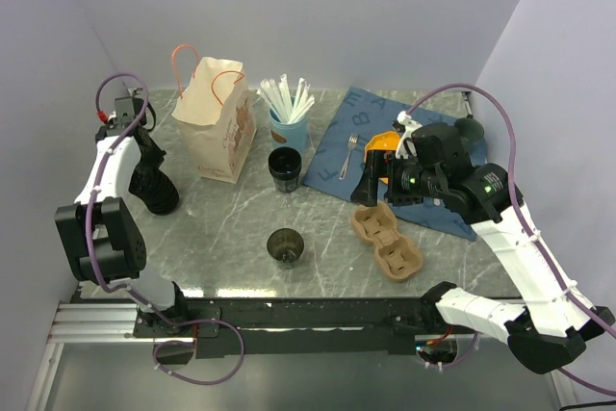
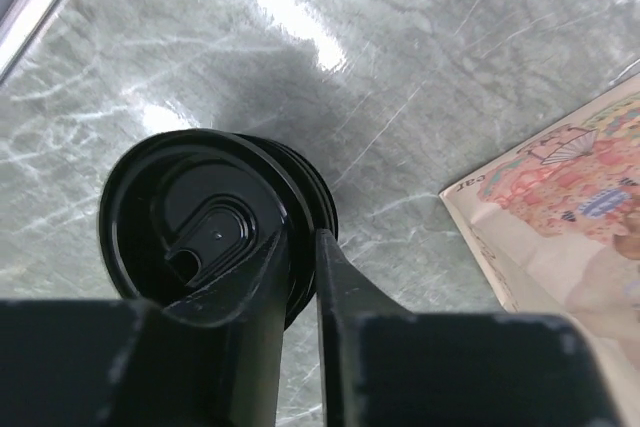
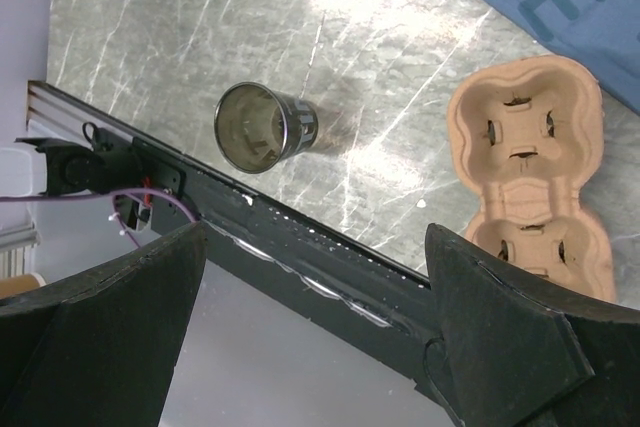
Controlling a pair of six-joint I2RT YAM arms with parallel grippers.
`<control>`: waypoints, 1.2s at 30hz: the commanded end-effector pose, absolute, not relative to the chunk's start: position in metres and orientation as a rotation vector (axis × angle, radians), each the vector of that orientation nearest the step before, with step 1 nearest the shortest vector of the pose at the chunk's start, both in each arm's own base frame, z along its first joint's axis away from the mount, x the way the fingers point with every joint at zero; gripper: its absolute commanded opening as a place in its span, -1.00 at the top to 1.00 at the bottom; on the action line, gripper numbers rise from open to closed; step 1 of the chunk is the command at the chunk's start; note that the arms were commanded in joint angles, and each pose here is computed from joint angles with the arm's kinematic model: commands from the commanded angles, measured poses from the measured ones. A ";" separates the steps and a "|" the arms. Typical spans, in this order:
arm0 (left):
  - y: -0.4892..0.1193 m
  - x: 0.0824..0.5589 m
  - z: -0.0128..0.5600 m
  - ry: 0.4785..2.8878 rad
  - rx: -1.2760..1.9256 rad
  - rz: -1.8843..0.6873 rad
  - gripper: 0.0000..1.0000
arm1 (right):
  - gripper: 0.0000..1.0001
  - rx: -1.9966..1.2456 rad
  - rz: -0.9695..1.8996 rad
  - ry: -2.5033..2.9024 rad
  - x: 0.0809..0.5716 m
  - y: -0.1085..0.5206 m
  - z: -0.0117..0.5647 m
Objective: Pack the takeout coffee
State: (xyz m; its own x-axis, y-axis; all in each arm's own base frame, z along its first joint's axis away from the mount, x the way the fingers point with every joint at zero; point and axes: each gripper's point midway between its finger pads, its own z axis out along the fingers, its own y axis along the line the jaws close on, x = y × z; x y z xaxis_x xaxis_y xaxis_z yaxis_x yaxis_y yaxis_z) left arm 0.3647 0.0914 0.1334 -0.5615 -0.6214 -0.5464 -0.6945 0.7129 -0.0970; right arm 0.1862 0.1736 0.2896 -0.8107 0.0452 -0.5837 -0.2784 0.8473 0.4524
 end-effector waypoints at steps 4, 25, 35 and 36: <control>0.105 0.374 0.170 2.283 -0.966 0.229 0.74 | -0.94 -0.172 0.717 2.359 0.191 0.173 0.301; 0.024 0.335 0.267 2.208 -0.816 -0.072 0.98 | -0.94 -0.248 0.849 2.350 0.173 0.184 0.313; -0.115 0.259 0.385 1.974 -0.429 -1.086 0.98 | -0.85 -0.369 1.279 1.953 0.161 0.229 0.392; -0.124 0.240 0.403 1.902 -0.383 -1.172 0.98 | -0.83 -0.364 1.344 1.877 0.165 0.237 0.404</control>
